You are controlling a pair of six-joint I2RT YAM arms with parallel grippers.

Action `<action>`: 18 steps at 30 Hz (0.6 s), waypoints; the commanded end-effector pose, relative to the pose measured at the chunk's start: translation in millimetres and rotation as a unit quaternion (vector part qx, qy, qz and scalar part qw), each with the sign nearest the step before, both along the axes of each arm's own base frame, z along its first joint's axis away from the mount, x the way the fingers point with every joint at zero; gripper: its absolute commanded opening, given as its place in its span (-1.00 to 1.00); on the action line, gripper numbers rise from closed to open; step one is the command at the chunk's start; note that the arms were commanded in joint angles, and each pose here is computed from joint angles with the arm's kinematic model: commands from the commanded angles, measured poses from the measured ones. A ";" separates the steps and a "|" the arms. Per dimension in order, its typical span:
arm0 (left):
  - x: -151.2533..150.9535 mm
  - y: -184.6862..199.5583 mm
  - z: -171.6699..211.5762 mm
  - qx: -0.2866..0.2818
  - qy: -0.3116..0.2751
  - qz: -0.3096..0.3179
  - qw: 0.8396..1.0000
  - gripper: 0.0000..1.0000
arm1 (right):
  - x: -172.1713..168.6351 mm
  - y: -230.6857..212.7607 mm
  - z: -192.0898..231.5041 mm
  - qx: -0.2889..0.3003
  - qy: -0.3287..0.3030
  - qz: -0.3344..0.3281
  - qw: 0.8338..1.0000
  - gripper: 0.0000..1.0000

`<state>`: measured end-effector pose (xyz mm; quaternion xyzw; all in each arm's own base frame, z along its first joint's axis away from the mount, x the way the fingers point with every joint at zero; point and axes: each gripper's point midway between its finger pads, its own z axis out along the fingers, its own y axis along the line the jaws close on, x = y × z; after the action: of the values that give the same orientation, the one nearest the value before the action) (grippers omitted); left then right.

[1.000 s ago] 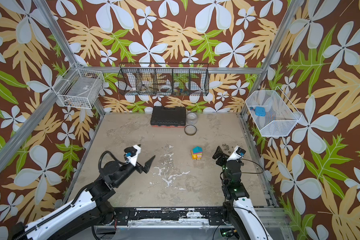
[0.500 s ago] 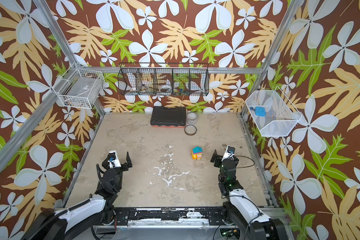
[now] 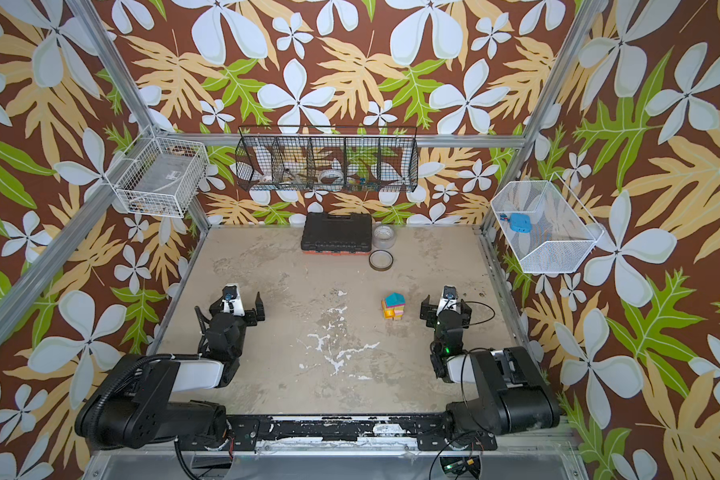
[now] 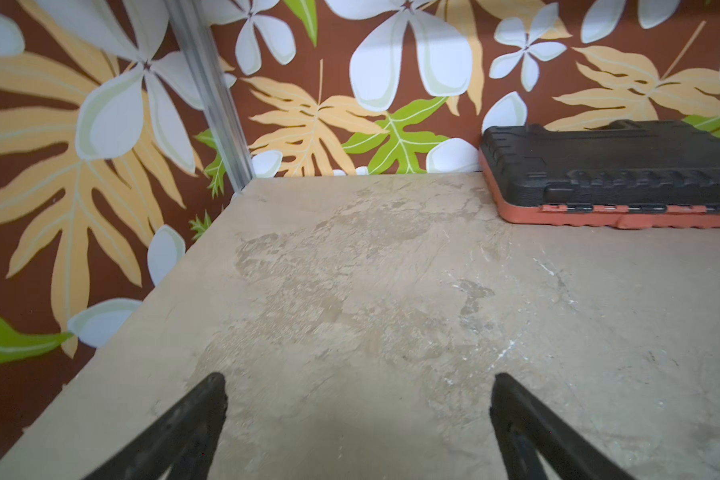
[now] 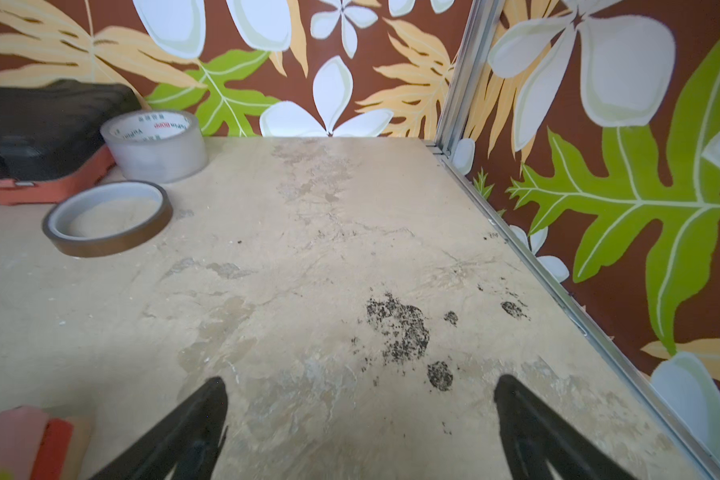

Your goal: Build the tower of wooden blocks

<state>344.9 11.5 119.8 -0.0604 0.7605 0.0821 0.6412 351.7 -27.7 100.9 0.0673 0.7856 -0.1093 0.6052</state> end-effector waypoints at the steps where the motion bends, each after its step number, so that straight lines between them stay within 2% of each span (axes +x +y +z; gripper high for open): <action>1: 5.4 2.1 17.1 -0.064 -0.063 -0.021 0.996 1.00 | 9.1 -0.3 22.4 0.013 -0.051 0.013 0.999 0.99; 3: 10.0 -1.2 12.5 -0.060 -0.043 -0.033 0.997 1.00 | 8.6 1.1 20.6 0.015 -0.048 0.017 0.999 0.99; 18: 9.9 -3.4 15.7 -0.060 -0.053 -0.040 0.996 1.00 | 8.8 3.6 20.7 0.011 -0.050 0.024 0.998 0.99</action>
<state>353.6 8.7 122.6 -0.0698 0.7488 0.0155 0.6589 359.2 -24.5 113.7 0.0603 0.7676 -0.0829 0.6326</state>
